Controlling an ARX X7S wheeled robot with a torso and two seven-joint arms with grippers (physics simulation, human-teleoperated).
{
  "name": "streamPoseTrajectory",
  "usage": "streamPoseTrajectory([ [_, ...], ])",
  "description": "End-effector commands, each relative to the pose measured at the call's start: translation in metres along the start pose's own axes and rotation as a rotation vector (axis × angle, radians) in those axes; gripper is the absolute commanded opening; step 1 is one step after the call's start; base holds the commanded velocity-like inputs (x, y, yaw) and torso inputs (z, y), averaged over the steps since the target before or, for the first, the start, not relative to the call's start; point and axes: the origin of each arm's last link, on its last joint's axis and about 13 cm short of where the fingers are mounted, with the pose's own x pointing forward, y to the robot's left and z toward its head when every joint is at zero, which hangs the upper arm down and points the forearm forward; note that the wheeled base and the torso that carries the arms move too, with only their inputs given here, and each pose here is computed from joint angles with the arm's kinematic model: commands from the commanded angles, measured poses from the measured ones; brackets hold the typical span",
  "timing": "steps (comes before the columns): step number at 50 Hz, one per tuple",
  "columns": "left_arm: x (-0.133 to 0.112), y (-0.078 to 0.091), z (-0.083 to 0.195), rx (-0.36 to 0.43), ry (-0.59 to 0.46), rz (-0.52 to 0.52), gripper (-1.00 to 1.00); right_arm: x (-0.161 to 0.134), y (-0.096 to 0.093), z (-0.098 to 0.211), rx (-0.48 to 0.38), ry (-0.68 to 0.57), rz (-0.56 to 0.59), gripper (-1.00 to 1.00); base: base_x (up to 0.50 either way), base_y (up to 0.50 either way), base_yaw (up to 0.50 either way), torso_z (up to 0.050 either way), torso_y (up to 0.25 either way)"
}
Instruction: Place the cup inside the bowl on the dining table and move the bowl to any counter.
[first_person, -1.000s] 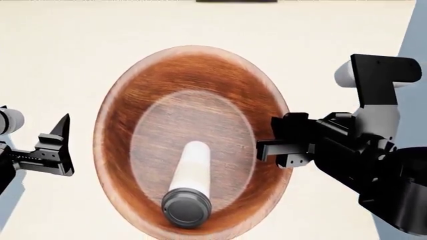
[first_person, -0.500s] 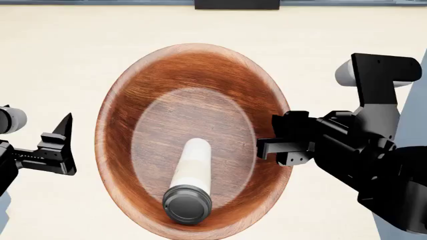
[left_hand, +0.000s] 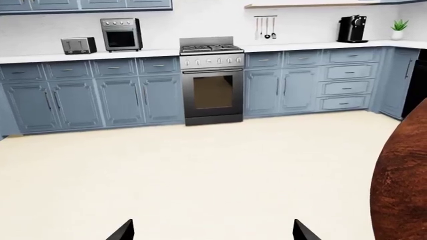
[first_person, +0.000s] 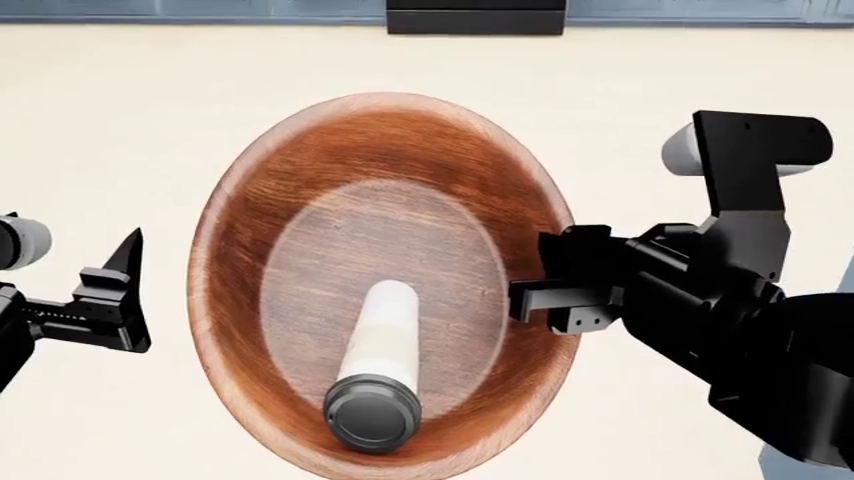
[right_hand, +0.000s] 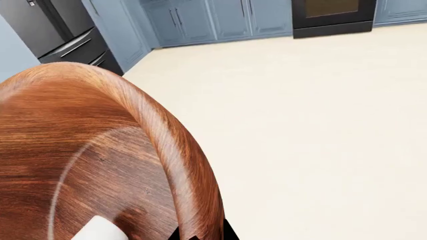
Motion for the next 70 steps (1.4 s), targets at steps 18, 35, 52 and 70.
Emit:
streamPoseTrajectory([
  [18,0.003,-0.004,-0.001,0.007,0.004,-0.002,1.00,-0.002,0.000,0.006,0.004,-0.042,0.013,-1.00,0.50,0.04,0.00,0.001,0.002],
  [35,0.001,-0.002,0.000,0.008,-0.002,-0.005,1.00,-0.003,0.000,0.008,0.005,-0.045,0.015,-1.00,0.50,0.04,0.00,0.000,0.002],
  [52,0.004,0.002,0.001,0.018,-0.016,0.012,1.00,0.000,-0.003,0.009,0.014,-0.052,0.028,-1.00,0.50,0.04,0.00,0.001,0.002],
  [70,0.007,0.000,0.011,0.029,-0.029,0.012,1.00,-0.002,-0.001,0.025,0.000,-0.072,0.030,-1.00,0.50,0.04,0.00,0.000,0.002],
])
